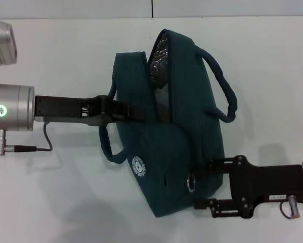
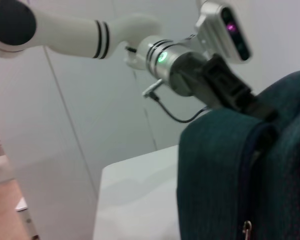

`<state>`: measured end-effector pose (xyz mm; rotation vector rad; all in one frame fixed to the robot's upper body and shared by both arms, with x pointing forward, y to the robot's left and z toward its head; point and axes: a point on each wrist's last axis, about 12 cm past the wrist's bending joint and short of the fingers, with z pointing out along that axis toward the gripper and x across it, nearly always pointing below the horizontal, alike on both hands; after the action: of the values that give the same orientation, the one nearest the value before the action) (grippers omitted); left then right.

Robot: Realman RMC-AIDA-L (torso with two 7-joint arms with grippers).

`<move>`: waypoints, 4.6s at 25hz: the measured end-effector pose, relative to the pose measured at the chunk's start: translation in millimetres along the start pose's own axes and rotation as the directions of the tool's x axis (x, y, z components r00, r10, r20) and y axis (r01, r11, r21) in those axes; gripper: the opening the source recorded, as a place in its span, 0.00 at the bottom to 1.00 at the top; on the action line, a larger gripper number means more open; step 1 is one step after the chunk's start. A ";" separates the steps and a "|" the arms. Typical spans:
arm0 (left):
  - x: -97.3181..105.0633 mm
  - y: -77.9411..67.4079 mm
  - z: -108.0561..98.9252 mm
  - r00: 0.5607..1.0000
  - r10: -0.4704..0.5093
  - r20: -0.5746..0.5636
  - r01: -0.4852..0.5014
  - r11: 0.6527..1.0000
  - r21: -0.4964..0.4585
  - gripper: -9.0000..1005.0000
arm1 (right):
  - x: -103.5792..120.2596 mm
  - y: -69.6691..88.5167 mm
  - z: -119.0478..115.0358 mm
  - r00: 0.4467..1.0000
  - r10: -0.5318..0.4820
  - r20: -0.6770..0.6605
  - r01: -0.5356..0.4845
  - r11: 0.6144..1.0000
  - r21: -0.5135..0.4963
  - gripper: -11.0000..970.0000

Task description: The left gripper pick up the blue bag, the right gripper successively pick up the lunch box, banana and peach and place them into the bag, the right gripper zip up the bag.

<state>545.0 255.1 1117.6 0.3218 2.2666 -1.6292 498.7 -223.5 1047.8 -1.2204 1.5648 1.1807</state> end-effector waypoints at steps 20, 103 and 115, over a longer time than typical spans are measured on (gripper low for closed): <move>0.2 0.1 -1.2 1.000 0.005 -0.004 -0.005 1.000 -0.003 0.06 | -5.3 -5.6 8.0 1.000 0.013 0.018 -0.014 1.000 0.024 0.66; 7.5 1.4 -5.7 1.000 -0.003 -0.009 0.003 1.000 0.009 0.06 | 1.6 9.6 5.2 0.996 0.054 0.077 -0.054 0.999 0.001 0.36; 9.9 1.2 -6.0 1.000 -0.006 -0.015 0.006 1.000 0.017 0.06 | 3.0 9.8 3.2 0.995 0.062 0.074 -0.062 0.998 0.006 0.18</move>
<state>535.6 261.1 1114.4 0.3322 2.2680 -1.6548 488.7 -220.1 1046.0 -1.1173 1.5613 1.2434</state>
